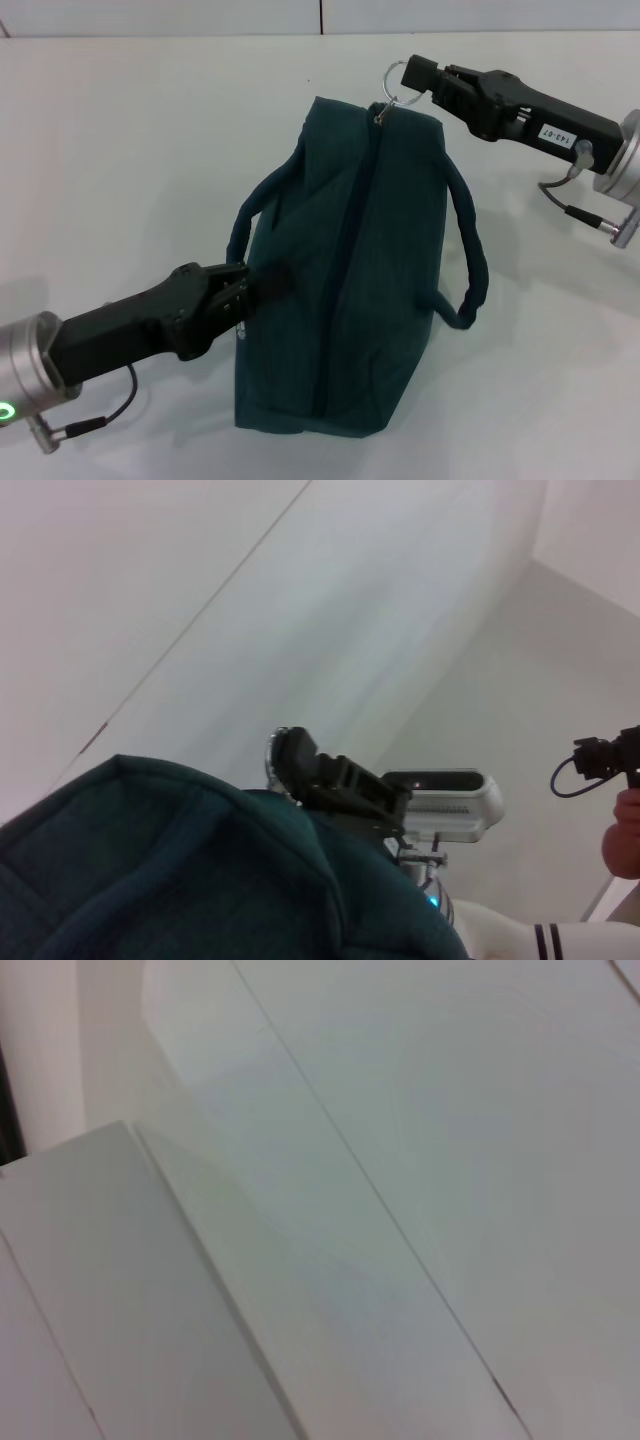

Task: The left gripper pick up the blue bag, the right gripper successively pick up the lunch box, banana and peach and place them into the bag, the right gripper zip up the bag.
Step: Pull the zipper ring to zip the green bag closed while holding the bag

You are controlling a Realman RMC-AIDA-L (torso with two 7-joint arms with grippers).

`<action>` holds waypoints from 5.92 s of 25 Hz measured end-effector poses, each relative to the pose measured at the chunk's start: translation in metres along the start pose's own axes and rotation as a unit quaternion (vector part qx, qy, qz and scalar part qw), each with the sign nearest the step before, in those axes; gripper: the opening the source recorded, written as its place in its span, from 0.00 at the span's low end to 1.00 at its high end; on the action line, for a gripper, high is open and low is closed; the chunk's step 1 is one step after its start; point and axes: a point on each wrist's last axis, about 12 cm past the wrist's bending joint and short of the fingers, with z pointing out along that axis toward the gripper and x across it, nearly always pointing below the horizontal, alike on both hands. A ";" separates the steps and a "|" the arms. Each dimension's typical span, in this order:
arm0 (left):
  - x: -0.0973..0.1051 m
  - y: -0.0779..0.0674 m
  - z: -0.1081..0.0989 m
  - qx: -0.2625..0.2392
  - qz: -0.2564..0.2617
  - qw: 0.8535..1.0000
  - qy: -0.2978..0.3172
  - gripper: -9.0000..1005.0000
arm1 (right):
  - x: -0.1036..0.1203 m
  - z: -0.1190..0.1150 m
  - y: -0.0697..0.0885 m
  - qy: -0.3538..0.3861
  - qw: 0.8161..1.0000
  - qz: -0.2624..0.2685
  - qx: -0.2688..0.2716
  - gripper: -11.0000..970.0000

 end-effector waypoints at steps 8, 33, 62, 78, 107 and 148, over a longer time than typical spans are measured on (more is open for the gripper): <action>0.001 -0.002 -0.012 -0.011 -0.002 1.000 -0.003 0.07 | 0.003 -0.009 -0.003 -0.010 1.000 0.004 0.022 0.12; -0.035 0.009 -0.055 -0.123 -0.005 0.988 -0.096 0.41 | 0.005 -0.014 0.000 -0.020 1.000 -0.001 0.018 0.13; -0.100 0.049 0.058 -0.072 -0.136 0.983 0.099 0.88 | 0.005 -0.017 0.005 -0.032 0.999 -0.020 0.004 0.14; -0.098 0.051 0.071 -0.076 -0.120 0.983 0.120 0.82 | 0.005 -0.017 0.005 -0.032 0.999 -0.023 0.003 0.14; -0.085 0.043 0.076 -0.046 -0.118 0.985 0.118 0.14 | 0.014 -0.034 0.006 -0.048 0.999 -0.001 0.021 0.15; -0.084 0.017 0.060 0.060 -0.066 0.993 0.078 0.13 | 0.028 -0.050 -0.005 -0.051 0.993 0.059 0.085 0.17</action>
